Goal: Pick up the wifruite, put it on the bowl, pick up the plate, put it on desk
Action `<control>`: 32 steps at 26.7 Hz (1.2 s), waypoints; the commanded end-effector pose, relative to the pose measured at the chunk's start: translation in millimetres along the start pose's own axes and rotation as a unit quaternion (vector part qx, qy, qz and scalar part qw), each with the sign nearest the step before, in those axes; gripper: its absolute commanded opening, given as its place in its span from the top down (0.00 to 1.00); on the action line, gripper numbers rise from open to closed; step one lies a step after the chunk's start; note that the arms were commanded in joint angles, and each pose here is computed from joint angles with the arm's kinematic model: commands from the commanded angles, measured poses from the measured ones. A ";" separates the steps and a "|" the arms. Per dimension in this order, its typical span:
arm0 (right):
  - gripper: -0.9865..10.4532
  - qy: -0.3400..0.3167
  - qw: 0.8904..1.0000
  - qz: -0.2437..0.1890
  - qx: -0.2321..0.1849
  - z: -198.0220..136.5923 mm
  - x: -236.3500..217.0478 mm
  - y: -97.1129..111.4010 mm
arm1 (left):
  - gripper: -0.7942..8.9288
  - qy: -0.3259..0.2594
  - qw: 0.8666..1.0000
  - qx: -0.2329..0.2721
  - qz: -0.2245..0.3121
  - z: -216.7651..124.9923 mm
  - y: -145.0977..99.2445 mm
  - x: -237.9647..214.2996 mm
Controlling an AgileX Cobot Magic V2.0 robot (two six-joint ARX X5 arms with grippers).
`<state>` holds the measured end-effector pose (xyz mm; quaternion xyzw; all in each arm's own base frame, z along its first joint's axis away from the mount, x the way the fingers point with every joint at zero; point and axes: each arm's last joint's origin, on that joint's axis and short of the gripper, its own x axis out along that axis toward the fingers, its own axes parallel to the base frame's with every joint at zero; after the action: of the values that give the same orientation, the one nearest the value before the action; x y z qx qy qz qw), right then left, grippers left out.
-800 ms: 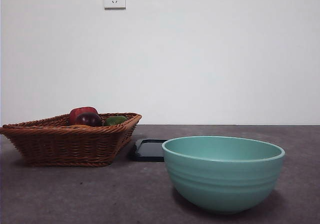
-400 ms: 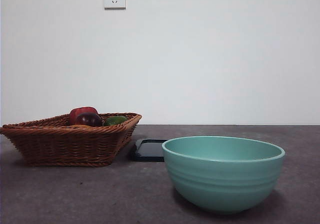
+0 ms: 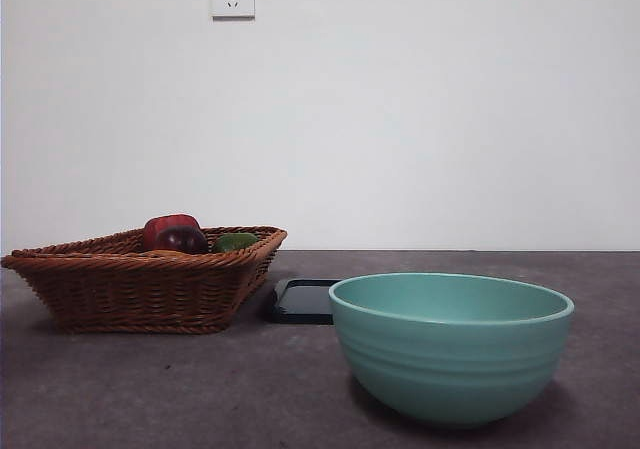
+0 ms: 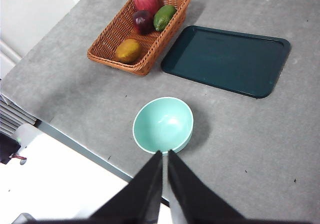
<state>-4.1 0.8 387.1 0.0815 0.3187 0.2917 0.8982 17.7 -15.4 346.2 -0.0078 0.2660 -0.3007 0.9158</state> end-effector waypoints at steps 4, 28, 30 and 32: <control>0.91 0.024 1.000 -0.006 -0.005 -4.4 -4.1 -1.2 | 0.91 -0.136 0.979 0.032 0.151 -25.0 34.1 53.8; 0.91 0.024 1.000 -0.006 -0.005 -4.4 -4.1 -1.2 | 0.91 -0.184 0.936 -0.048 0.295 -130.0 85.9 143.8; 0.91 0.024 1.000 -0.006 -0.005 -4.4 -4.2 -1.2 | 0.91 -0.179 0.937 -0.049 0.295 -133.3 85.9 144.4; 0.91 0.024 1.000 -0.006 -0.005 -4.4 -4.2 -1.2 | 0.91 -0.183 0.937 -0.048 0.295 -133.1 85.6 143.7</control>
<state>-4.1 0.8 387.1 0.0815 0.3187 0.2917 0.8982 95.6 -5.8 155.6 -0.0275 0.0842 0.0003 0.9961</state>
